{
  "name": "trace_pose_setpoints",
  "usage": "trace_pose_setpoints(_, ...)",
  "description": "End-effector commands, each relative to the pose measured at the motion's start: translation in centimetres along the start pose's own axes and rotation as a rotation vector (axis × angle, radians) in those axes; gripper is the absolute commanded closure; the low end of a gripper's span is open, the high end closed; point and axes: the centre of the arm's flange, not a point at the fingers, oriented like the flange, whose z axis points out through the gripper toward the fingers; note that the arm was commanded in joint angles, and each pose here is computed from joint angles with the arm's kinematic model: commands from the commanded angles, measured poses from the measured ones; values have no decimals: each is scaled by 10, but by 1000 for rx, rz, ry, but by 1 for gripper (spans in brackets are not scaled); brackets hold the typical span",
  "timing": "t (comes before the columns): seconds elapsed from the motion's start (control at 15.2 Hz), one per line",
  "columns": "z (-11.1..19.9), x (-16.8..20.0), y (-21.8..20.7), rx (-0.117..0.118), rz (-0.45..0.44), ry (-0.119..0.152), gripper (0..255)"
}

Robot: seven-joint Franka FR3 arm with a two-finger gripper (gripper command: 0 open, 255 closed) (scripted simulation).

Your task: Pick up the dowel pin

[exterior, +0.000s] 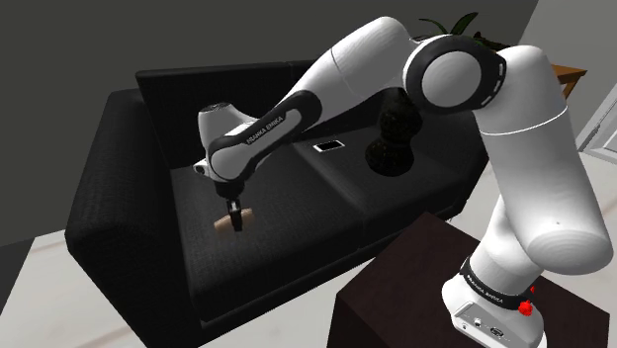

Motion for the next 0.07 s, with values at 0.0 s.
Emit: trace_pose_setpoints(0.0,-3,0,-1,0,0,0,255)
